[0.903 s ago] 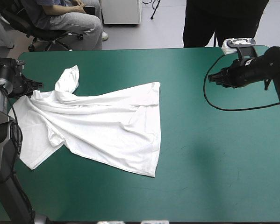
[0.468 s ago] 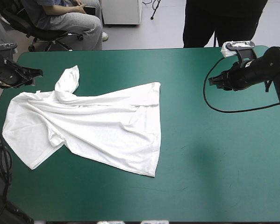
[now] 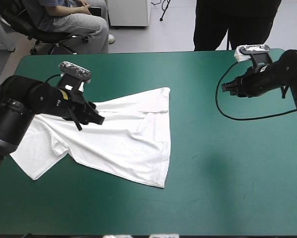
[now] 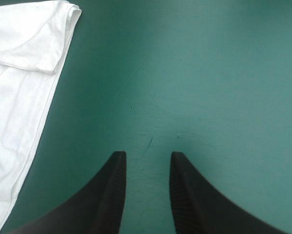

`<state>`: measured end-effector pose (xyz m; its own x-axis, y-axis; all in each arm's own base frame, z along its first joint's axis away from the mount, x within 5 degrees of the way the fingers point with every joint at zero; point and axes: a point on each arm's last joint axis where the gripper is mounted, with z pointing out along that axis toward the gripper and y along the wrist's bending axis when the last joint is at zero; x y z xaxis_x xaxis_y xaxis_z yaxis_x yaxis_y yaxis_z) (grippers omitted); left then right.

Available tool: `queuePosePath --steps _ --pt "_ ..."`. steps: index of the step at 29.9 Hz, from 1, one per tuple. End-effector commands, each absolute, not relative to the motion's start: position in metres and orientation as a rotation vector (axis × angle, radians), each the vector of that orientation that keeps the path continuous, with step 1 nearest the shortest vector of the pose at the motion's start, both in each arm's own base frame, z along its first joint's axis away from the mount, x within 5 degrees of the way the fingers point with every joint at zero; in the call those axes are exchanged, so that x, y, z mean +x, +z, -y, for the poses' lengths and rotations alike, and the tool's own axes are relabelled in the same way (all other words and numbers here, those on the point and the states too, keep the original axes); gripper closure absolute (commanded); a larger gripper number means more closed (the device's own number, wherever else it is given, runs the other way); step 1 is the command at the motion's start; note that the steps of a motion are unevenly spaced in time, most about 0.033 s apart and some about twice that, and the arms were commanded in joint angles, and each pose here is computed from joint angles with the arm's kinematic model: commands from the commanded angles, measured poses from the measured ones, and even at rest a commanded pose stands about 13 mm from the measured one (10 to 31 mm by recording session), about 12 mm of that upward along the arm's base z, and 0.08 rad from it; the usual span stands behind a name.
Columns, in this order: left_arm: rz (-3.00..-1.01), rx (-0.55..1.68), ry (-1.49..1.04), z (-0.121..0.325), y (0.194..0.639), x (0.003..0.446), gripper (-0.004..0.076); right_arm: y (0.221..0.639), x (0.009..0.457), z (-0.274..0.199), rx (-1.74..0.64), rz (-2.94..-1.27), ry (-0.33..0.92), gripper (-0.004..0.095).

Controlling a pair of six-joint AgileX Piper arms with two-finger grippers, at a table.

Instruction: Fold the cloth

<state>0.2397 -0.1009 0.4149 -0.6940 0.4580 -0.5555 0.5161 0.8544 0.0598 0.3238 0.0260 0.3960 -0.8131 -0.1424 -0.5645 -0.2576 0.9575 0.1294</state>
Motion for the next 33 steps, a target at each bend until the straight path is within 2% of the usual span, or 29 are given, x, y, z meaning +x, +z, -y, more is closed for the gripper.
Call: queuePosePath --steps 1,3,10,17,24,33 --pt "-2.441 0.838 -0.232 0.119 0.422 0.209 0.0264 0.418 0.314 -0.022 -0.277 -2.439 0.236 0.0625" --pt "-2.453 0.884 -0.267 0.132 0.416 0.203 0.0241 0.417 0.314 -0.021 -0.274 -2.444 0.213 0.0625" --pt "-2.461 1.062 -0.277 0.168 0.391 0.187 0.0241 0.417 0.314 -0.020 -0.273 -2.448 0.208 0.0625" --pt "-2.495 1.228 -0.278 0.190 0.344 0.166 0.0241 0.417 0.314 -0.020 -0.274 -2.449 0.203 0.0629" --pt "-2.531 1.292 -0.269 0.200 0.293 0.161 0.0241 0.417 0.314 -0.020 -0.274 -2.449 0.203 0.0631" --pt "-2.473 1.460 -0.270 0.239 0.260 0.156 0.0241 0.417 0.314 -0.020 -0.273 -2.448 0.208 0.0674"
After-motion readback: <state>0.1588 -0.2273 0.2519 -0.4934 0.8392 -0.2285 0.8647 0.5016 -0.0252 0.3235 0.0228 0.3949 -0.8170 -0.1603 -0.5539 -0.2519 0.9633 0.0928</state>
